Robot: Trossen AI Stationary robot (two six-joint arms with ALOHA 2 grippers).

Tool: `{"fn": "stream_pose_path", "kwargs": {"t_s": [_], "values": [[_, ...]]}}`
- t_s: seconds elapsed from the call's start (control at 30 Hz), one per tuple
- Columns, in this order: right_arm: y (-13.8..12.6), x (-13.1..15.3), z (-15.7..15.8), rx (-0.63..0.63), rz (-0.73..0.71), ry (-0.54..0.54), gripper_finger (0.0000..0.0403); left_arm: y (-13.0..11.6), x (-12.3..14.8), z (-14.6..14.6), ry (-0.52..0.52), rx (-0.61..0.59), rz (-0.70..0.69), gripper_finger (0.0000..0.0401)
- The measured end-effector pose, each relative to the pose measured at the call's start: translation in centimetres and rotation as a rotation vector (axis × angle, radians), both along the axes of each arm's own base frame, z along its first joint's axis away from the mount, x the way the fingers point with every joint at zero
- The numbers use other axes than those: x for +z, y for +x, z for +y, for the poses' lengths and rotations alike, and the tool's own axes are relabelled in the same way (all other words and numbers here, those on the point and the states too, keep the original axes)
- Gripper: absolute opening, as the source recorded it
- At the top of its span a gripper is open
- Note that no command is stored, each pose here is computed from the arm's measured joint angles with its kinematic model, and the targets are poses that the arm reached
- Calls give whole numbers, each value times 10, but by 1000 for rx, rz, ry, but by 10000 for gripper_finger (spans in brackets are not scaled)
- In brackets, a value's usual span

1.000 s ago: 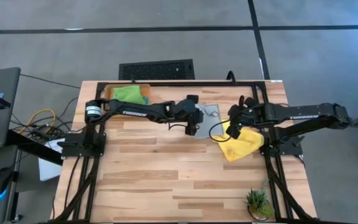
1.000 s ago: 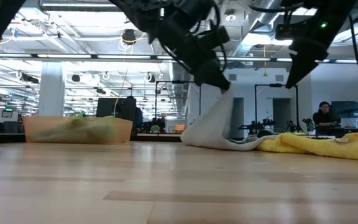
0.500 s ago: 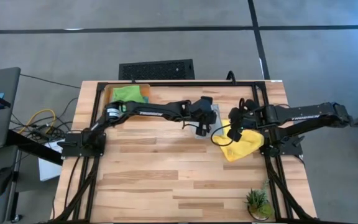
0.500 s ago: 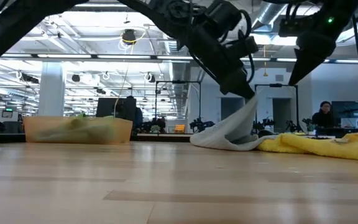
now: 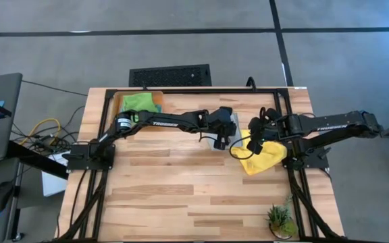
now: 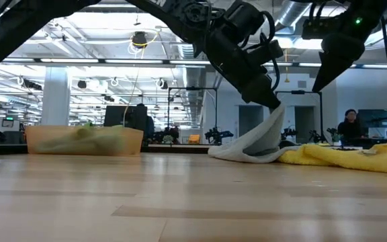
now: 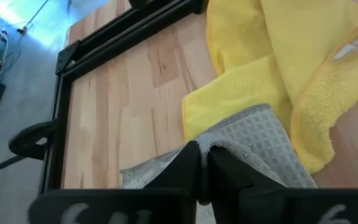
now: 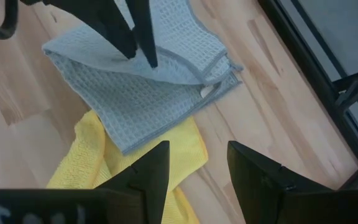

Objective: Fold microfiber towels
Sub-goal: Fold the gray microfiber cloth, then put the gray microfiber cloth into the orange bin

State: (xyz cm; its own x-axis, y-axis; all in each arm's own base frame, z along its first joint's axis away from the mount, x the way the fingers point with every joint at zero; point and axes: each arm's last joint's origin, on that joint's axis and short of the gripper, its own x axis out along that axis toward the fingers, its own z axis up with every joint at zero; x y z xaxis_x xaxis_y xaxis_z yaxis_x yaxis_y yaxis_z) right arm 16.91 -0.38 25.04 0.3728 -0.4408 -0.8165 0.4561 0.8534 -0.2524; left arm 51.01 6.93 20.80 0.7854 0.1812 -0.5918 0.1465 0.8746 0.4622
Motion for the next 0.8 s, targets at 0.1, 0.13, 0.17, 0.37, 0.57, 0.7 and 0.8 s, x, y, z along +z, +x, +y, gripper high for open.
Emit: {"fn": "stream_pose_path", "kwargs": {"t_s": [0.1, 0.13, 0.17, 0.37, 0.57, 0.7, 0.8], "values": [[0, 0, 0, -17, -9, 8, 185, 0, 0, 0, 0, 0, -3, 52], [0, 0, 0, -17, -9, 8, 185, 0, 0, 0, 0, 0, -3, 62], [0, 0, 0, -17, -9, 8, 185, 0, 0, 0, 0, 0, -2, 72], [0, 0, 0, -18, -10, 8, 185, 0, 0, -1, -13, 9, -6, 128], [0, 0, 0, -19, -10, 9, 185, 1, 2, 0, -30, 24, -31, 162], [0, 0, 0, -31, -16, 14, 185, 0, 1, -3, 26, 21, 2, 166], [0, 0, 0, -31, -17, 15, 185, -7, 5, -2, 70, 94, 56, 166]]}}
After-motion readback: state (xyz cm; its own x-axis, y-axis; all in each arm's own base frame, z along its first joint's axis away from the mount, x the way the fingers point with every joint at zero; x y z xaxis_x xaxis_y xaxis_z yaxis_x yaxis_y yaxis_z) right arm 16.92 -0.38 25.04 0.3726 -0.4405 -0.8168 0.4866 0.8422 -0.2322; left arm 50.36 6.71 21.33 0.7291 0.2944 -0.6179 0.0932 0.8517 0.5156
